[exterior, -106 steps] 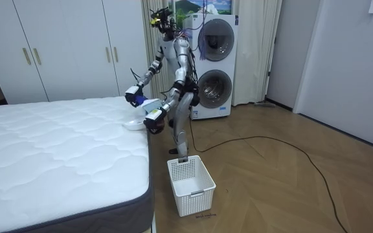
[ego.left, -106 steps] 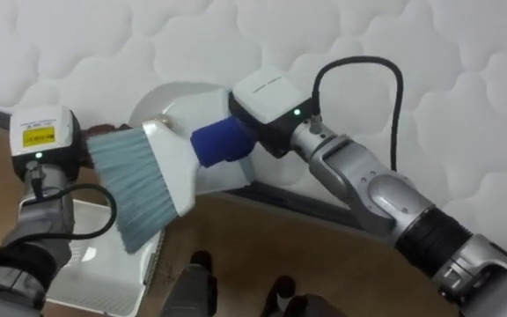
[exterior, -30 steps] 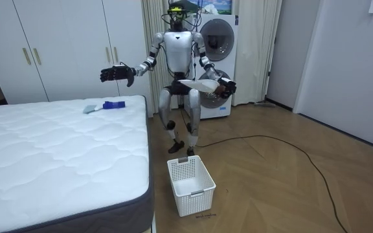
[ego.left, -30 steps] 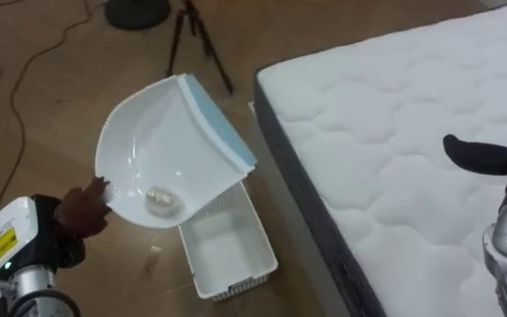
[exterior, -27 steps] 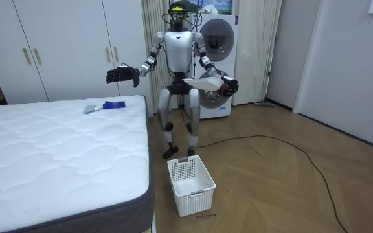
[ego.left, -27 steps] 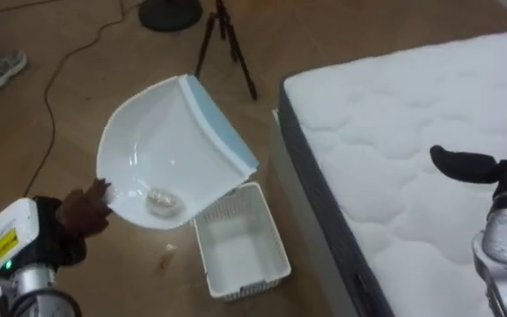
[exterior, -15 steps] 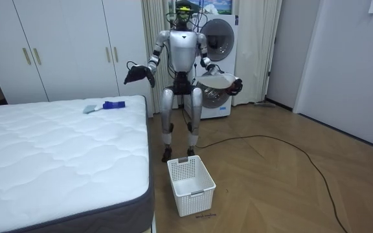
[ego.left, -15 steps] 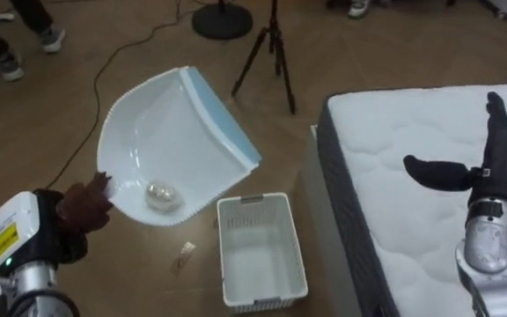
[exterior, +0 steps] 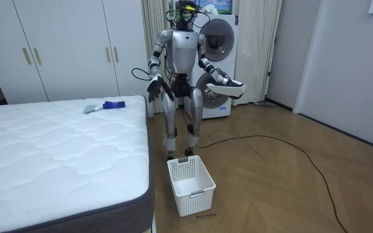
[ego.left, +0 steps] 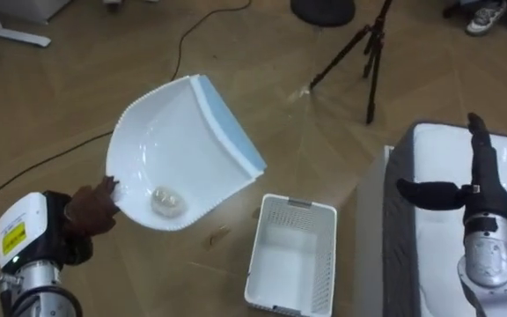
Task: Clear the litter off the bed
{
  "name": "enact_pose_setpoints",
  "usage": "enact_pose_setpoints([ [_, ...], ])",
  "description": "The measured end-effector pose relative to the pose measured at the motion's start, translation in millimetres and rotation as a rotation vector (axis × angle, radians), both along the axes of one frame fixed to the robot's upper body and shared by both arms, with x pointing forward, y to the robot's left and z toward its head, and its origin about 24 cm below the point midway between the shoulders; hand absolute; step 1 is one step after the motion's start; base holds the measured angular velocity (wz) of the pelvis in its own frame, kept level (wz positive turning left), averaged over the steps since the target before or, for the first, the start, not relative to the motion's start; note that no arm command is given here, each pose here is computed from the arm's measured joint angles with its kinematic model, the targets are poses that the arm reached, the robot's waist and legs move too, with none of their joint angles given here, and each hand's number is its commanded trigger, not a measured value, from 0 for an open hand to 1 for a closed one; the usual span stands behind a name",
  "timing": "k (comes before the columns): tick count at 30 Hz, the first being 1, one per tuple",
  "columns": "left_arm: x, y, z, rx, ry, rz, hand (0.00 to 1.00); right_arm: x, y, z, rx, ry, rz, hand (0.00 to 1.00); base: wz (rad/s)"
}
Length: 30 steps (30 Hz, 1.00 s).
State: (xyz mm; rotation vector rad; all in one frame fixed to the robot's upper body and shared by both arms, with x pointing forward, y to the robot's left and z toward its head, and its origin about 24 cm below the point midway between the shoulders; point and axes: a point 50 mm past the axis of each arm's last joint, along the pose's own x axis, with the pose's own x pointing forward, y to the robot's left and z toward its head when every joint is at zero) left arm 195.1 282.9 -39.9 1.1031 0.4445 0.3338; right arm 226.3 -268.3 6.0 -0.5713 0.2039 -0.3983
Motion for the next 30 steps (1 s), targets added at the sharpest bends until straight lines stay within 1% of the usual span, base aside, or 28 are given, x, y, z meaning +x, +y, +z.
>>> enact_pose_setpoints([
  [5,2.4,3.3,-1.5,0.024,0.02,-0.001,1.0,1.1,-3.4,-0.6,-0.036,0.013,0.019,0.0,0.01],
  [8,-3.5,8.7,-8.2,0.046,0.057,0.013,1.0,0.7,-7.8,-4.1,-0.061,0.027,0.025,0.0,0.05],
  [11,-9.6,11.6,-15.9,0.054,0.098,0.023,1.0,-2.2,-8.3,-14.1,-0.059,0.069,0.025,0.0,-0.03],
  [13,-9.1,14.7,-16.7,0.069,0.115,0.016,1.0,-3.7,-6.4,-21.5,-0.06,0.103,0.034,0.0,0.14],
  [16,6.4,23.2,-6.0,0.104,0.089,0.002,1.0,2.7,-6.5,-22.7,-0.105,0.114,0.05,0.0,0.22],
  [18,26.3,28.8,8.4,0.17,0.067,-0.043,1.0,5.8,-6.5,-22.5,-0.125,0.117,0.059,0.0,0.3],
  [19,31.3,29.9,13.0,0.189,0.057,-0.055,1.0,5.8,-5.9,-22.7,-0.126,0.118,0.062,0.0,0.17],
  [21,44.8,35.1,26.2,0.271,0.041,-0.103,1.0,6.7,0.1,-24.8,-0.124,0.131,0.102,0.0,0.06],
  [22,47.3,36.2,28.6,0.288,0.04,-0.112,1.0,6.8,2.0,-25.6,-0.123,0.134,0.114,0.0,0.05],
  [24,60.9,33.6,39.2,0.349,0.025,-0.159,1.0,9.2,7.1,-27.1,-0.125,0.143,0.143,0.0,0.07],
  [26,69.5,30.6,44.8,0.392,0.02,-0.192,1.0,11.7,10.2,-28.6,-0.133,0.156,0.167,0.0,0.0],
  [30,73.0,28.3,47.0,0.465,0.043,-0.233,1.0,16.7,13.2,-31.1,-0.17,0.181,0.196,0.0,0.0],
])
